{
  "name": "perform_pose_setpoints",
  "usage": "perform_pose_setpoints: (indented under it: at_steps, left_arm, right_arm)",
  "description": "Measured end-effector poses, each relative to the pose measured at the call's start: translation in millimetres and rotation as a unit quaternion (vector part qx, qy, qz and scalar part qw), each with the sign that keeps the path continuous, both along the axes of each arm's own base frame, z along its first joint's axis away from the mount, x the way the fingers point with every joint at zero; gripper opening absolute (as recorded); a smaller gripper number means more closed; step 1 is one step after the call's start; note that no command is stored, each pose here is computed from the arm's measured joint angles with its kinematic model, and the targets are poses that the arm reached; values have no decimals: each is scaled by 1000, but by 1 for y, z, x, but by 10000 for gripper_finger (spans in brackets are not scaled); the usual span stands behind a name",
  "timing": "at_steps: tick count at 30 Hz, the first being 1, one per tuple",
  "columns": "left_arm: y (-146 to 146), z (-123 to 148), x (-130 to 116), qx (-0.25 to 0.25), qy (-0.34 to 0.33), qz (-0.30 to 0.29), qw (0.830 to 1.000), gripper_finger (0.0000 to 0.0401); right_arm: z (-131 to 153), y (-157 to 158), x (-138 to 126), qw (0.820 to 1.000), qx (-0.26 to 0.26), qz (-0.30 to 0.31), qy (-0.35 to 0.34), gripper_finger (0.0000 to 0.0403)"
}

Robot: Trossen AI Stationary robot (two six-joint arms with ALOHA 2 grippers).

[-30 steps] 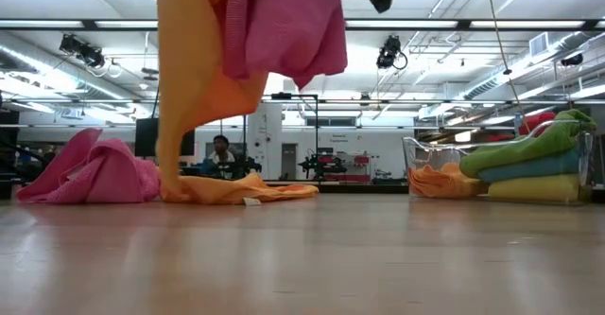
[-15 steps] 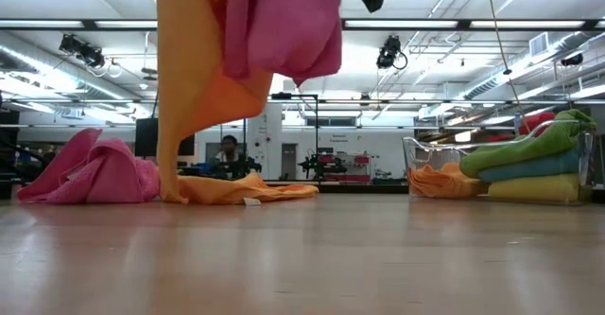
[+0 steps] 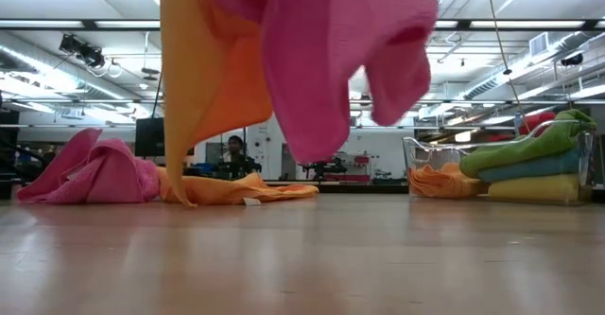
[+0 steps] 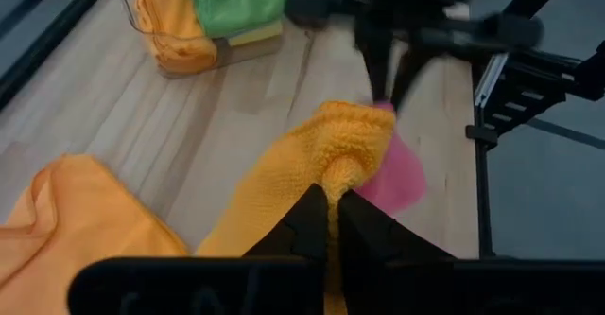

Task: Fold microfiber towels
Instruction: Fold the bottom orange towel

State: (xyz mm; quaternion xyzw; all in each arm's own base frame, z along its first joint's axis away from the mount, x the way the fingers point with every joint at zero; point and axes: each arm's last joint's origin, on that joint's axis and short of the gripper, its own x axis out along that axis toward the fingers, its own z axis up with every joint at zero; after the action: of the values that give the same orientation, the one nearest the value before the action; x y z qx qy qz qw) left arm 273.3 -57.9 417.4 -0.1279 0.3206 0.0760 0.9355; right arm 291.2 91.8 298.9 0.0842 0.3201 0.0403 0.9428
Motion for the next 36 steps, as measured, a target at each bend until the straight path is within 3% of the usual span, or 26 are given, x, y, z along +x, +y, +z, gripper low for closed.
perform_pose_setpoints:
  at_steps: [5, 9, 13, 19, 24, 28, 32, 36]
  left_arm:
    - [-7, -4, -5, -47, 32, -34, 998, 30]
    - [-17, -7, -10, -110, 72, -81, 988, 15]
    - [-28, -7, -14, -160, 91, -117, 976, 11]
    - [-40, -7, -18, -167, 97, -132, 972, 31]
    - [-43, -7, -19, -168, 94, -139, 971, 17]
    - [-43, -5, -17, -164, 78, -138, 974, 11]
    - [-43, -2, -13, -146, 47, -140, 978, 29]
    - [-37, 2, -8, -136, 18, -124, 983, 36]
  right_arm:
    - [-1, -30, -2, 997, -21, -72, 31, 12]
    - [0, -60, 8, 991, -25, -129, 11, 13]
    - [4, -92, 16, 977, -38, -208, -30, 14]
    - [22, -124, 29, 958, -54, -239, -146, 14]
    - [30, -134, 36, 949, -72, -233, -198, 15]
    - [13, -131, 43, 973, -56, -158, -159, 29]
    - [-12, -128, 49, 989, 3, -119, -83, 91]
    - [-26, -125, 47, 992, 63, -108, -21, 162]
